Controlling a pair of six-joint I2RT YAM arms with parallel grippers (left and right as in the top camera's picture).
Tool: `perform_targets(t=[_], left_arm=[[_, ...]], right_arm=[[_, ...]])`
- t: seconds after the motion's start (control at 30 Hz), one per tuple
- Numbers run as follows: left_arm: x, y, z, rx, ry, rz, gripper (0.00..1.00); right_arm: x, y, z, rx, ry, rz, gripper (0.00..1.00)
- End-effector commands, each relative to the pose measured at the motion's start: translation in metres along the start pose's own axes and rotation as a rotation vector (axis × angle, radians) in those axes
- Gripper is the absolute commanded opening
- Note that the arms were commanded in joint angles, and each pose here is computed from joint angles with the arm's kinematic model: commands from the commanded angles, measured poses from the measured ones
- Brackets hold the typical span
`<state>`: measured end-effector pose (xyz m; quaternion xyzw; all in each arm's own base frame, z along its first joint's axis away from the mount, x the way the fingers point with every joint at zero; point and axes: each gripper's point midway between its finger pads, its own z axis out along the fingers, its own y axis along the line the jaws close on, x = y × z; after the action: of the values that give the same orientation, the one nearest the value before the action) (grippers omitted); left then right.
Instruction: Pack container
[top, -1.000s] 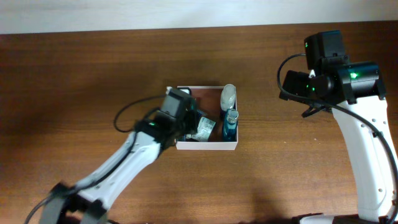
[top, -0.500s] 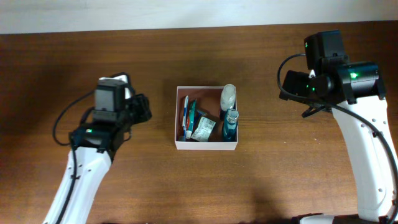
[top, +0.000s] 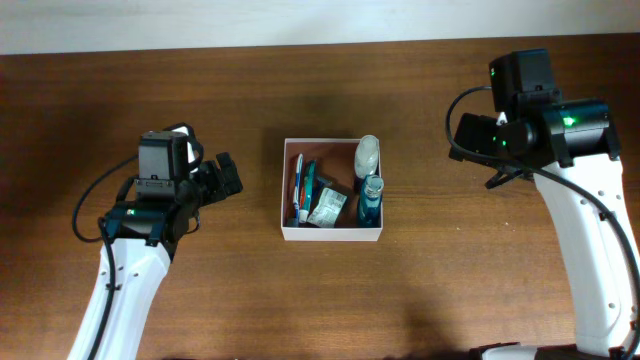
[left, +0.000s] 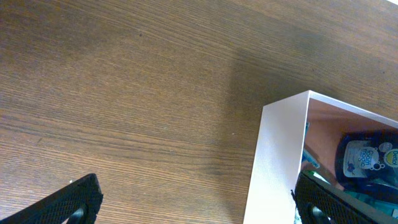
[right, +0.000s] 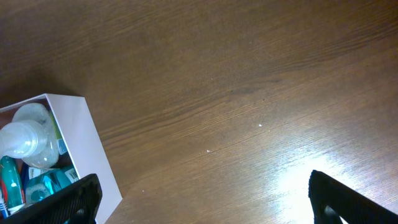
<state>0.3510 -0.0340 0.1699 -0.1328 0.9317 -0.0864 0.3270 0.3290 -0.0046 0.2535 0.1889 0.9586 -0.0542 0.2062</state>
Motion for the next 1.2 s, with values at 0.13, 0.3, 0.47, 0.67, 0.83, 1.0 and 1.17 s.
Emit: perform_targets(t=[0.13,0.3,0.47,0.67,0.83,1.0,1.17], left_arm=[[-0.007,-0.002,-0.007,0.008,-0.025,0.013,1.0],[-0.007,-0.002,-0.007,0.008,-0.025,0.013,0.99],[-0.007,-0.002,-0.007,0.008,-0.025,0.013,0.99],[-0.007,-0.002,-0.007,0.008,-0.025,0.013,0.99],[-0.007,-0.002,-0.007,0.008,-0.025,0.013,0.99],[-0.007,-0.002,-0.007,0.008,-0.025,0.013,0.99],[-0.007,-0.002,-0.007,0.008,-0.025,0.013,0.99]], right_arm=[[-0.004,-0.001,-0.002,0.005,-0.013,0.006,0.98],[-0.004,-0.001,-0.002,0.005,-0.013,0.006,0.98],[-0.003,-0.001,0.0,0.007,-0.007,0.003,0.98],[0.0,-0.003,-0.041,-0.055,-0.111,0.007,0.98],[0.01,-0.017,-0.097,-0.139,-0.263,0.03,0.98],[0.04,-0.03,-0.15,-0.3,-0.38,0.051,0.98],[0.081,-0.05,-0.183,-0.428,-0.525,0.072,0.98]])
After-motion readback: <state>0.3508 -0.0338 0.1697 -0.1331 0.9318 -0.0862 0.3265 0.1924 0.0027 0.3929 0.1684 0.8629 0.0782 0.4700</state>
